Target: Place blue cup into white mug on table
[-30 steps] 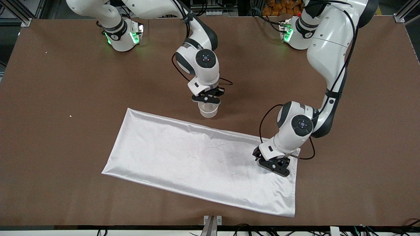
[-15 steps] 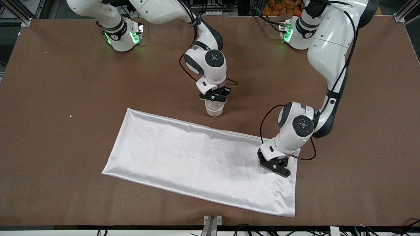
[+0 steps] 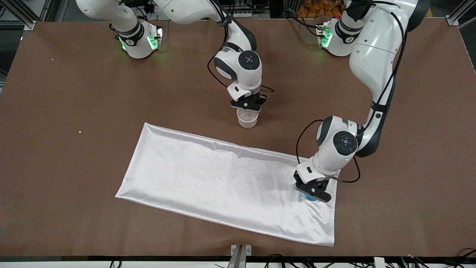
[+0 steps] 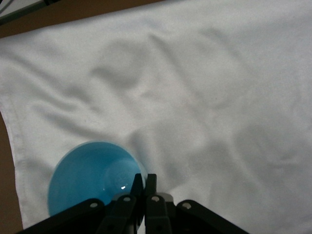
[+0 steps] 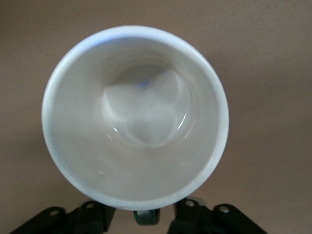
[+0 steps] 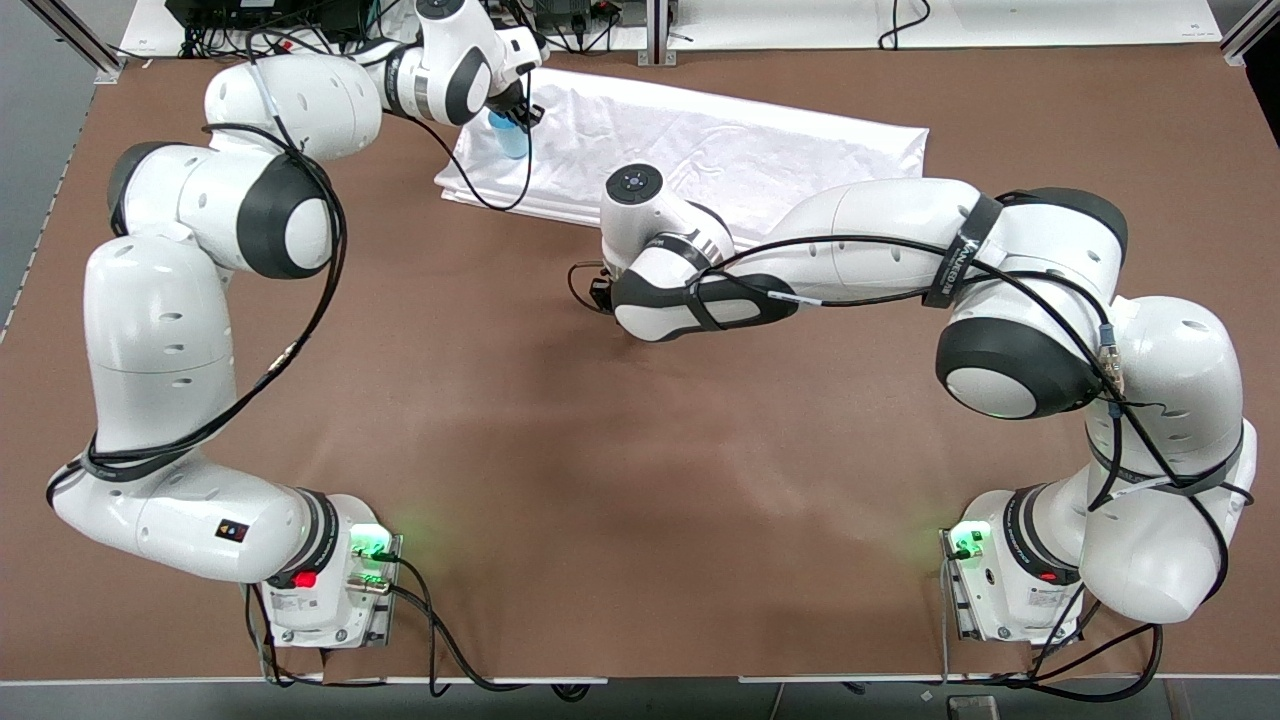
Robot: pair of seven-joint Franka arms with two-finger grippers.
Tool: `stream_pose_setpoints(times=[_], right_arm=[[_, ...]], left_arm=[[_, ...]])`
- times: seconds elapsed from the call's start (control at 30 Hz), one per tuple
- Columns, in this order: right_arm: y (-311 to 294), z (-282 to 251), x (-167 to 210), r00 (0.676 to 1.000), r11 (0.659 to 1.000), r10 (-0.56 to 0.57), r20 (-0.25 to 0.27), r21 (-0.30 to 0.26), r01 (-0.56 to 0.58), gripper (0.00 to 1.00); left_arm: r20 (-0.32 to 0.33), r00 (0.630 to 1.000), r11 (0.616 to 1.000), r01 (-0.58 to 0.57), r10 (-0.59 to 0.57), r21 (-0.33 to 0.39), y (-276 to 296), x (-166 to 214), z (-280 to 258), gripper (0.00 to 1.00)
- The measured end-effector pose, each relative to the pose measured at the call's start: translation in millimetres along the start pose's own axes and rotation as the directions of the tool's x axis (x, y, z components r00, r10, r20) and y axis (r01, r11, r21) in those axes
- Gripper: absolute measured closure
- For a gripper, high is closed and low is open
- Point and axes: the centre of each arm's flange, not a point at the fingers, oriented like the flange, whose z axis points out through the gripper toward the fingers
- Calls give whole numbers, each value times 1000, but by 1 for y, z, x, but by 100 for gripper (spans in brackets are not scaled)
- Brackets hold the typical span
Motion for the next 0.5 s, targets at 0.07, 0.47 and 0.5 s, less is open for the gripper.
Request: stream_pose_setpoints(times=[0.07, 0.47, 0.5], right_arm=[[-1, -1, 0, 1000, 1000, 0, 0, 3, 0, 35], [-11, -53, -4, 1000, 1000, -3, 5, 21, 3, 0], [-11, -62, -3, 1000, 1000, -1, 6, 25, 1, 0]], left_arm=[[0, 1000, 1000, -9, 9, 6, 0, 0, 0, 96], [-17, 1000, 1000, -8, 9, 15, -4, 8, -19, 96], [-17, 1000, 1000, -9, 9, 15, -4, 10, -24, 96]])
